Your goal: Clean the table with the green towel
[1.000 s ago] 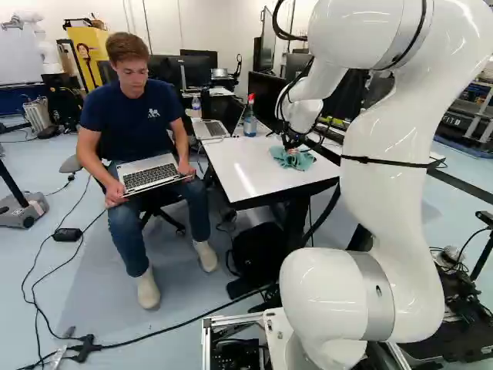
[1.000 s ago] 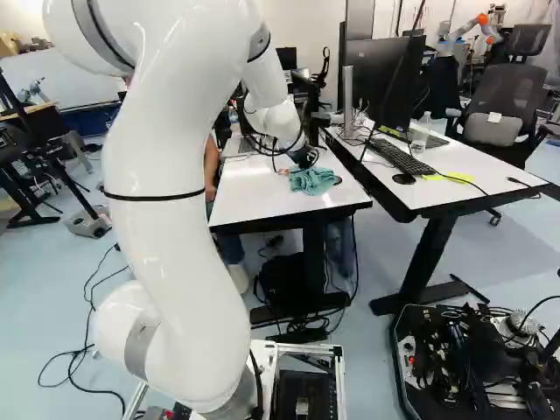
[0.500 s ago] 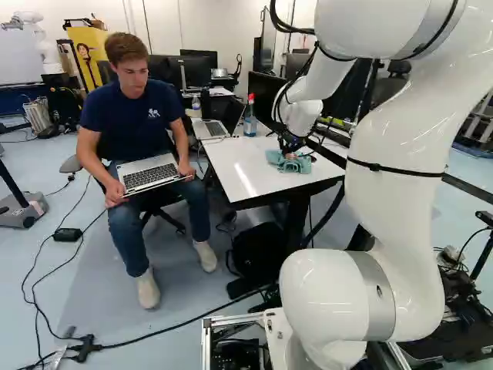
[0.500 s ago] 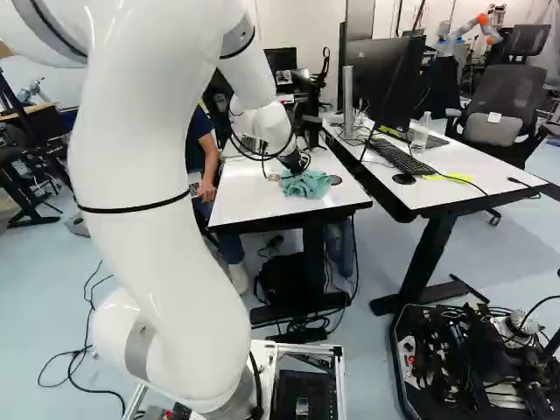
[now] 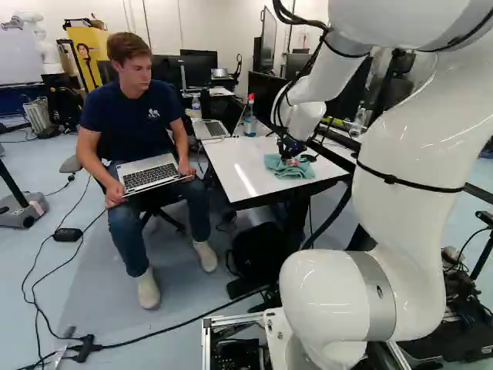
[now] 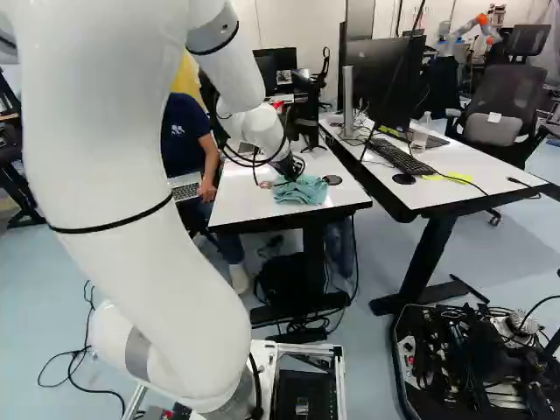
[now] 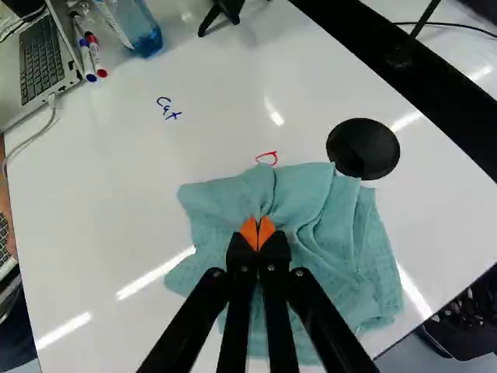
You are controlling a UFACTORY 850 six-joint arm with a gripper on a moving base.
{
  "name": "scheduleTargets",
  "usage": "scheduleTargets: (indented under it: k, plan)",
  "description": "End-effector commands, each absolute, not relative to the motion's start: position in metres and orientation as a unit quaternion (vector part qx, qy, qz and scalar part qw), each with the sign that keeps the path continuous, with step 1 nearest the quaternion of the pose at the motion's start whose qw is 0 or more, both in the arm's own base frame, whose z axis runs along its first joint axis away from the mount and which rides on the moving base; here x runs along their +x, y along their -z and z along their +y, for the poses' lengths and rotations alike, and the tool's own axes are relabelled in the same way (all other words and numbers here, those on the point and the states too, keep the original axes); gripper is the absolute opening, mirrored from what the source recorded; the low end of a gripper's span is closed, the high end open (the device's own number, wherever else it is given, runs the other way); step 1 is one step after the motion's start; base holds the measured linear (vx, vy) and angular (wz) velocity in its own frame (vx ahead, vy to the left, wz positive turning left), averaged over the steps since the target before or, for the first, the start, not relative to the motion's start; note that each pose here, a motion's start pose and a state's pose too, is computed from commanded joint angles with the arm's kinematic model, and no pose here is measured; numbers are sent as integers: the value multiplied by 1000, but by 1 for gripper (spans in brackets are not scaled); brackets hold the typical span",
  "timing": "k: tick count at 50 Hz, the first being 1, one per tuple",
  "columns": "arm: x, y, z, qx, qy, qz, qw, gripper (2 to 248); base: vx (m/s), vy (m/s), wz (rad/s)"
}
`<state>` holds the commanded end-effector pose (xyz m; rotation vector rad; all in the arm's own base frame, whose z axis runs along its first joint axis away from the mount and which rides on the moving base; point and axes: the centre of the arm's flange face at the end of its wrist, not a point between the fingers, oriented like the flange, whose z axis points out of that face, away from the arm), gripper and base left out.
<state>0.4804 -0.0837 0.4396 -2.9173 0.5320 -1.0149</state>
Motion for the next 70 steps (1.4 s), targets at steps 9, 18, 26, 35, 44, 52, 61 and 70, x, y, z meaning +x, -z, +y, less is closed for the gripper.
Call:
scheduleTargets:
  k: [9, 18, 26, 35, 44, 52, 61, 70]
  plan:
    - [471, -450, -83, -928, 333, 170, 4, 22, 0, 0, 0]
    - [467, -460, -82, -924, 343, 169, 4, 22, 0, 0, 0]
    - [462, -470, -81, -921, 353, 168, 4, 22, 0, 0, 0]
    - [449, -480, -75, -917, 363, 164, 5, 22, 0, 0, 0]
    - [432, -490, -67, -914, 374, 158, 7, 22, 0, 0, 0]
    - [418, -495, -60, -912, 381, 153, 10, 22, 0, 0, 0]
    - [407, -495, -57, -912, 383, 150, 11, 22, 0, 0, 0]
    - [405, -495, -56, -911, 383, 149, 11, 22, 0, 0, 0]
